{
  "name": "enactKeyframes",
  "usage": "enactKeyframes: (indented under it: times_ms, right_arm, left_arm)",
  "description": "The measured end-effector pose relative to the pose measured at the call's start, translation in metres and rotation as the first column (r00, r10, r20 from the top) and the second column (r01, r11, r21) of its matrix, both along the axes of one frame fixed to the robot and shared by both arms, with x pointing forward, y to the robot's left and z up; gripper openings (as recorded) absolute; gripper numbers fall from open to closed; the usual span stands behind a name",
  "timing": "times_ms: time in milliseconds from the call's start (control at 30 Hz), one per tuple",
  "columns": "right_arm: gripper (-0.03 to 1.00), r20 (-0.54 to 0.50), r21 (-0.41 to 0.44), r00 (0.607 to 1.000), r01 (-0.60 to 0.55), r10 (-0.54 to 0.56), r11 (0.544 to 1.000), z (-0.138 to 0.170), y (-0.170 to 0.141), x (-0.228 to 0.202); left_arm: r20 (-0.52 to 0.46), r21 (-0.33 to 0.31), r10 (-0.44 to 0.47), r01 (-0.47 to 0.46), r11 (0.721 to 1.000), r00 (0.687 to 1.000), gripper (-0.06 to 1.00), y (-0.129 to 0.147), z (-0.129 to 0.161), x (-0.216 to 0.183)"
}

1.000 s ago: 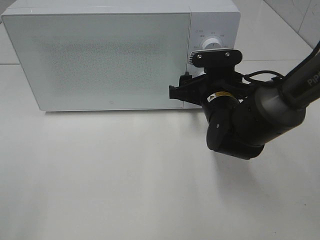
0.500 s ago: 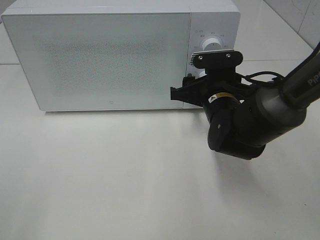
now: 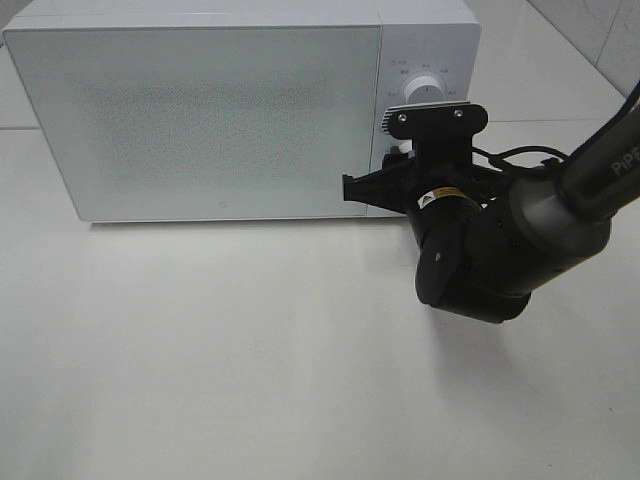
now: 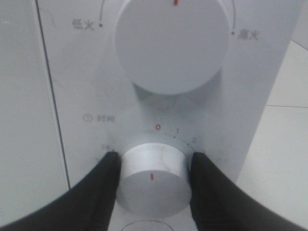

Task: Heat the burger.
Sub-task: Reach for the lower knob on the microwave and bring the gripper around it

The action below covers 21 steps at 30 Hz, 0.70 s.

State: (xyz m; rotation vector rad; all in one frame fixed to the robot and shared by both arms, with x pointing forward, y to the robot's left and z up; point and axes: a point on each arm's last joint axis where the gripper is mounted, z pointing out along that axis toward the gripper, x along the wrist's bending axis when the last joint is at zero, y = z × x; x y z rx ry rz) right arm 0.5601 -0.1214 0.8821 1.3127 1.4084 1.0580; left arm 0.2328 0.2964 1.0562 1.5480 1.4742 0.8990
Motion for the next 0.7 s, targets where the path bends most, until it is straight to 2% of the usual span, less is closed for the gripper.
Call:
enactKeyframes:
  times_ms: [267, 433, 467, 500, 567, 600, 633, 667, 700]
  right_arm:
    - [0.41, 0.003, 0.004, 1.0, -0.004, 0.004, 1.0, -0.0002, 0.0003, -0.0001]
    - [0.41, 0.005, 0.05, 1.0, 0.001, -0.001, 0.999, -0.0001, 0.0005, -0.0004]
    - [0.41, 0.006, 0.084, 1.0, 0.005, -0.006, 0.996, -0.0002, 0.0003, -0.0006]
    - [0.41, 0.006, 0.084, 1.0, 0.005, -0.006, 0.996, -0.0002, 0.0003, -0.0006]
    - [0.41, 0.006, 0.174, 1.0, 0.019, -0.02, 0.985, -0.0004, 0.0001, -0.0009]
    - [0.41, 0.006, 0.174, 1.0, 0.019, -0.02, 0.985, -0.0004, 0.0001, -0.0009]
    - [0.41, 0.004, 0.252, 0.999, 0.032, -0.034, 0.967, -0.0002, 0.0002, -0.0007]
    - [0.41, 0.004, 0.252, 0.999, 0.032, -0.034, 0.967, -0.0002, 0.0002, -0.0007]
    - [0.41, -0.001, 0.34, 0.999, 0.044, -0.047, 0.939, -0.0005, 0.0, -0.0013]
  left_arm:
    - [0.0, 0.0, 0.0, 0.0, 1.0, 1.0, 0.99, 0.0, 0.0, 0.0]
    - [0.0, 0.0, 0.0, 0.0, 1.0, 1.0, 0.99, 0.0, 0.0, 0.0]
    - [0.0, 0.0, 0.0, 0.0, 1.0, 1.0, 0.99, 0.0, 0.0, 0.0]
    - [0.0, 0.0, 0.0, 0.0, 1.0, 1.0, 0.99, 0.0, 0.0, 0.0]
    - [0.0, 0.0, 0.0, 0.0, 1.0, 1.0, 0.99, 0.0, 0.0, 0.0]
    - [0.0, 0.0, 0.0, 0.0, 1.0, 1.0, 0.99, 0.0, 0.0, 0.0]
    - [0.0, 0.0, 0.0, 0.0, 1.0, 1.0, 0.99, 0.0, 0.0, 0.0]
    - [0.0, 0.0, 0.0, 0.0, 1.0, 1.0, 0.99, 0.0, 0.0, 0.0]
    - [0.0, 0.0, 0.0, 0.0, 1.0, 1.0, 0.99, 0.0, 0.0, 0.0]
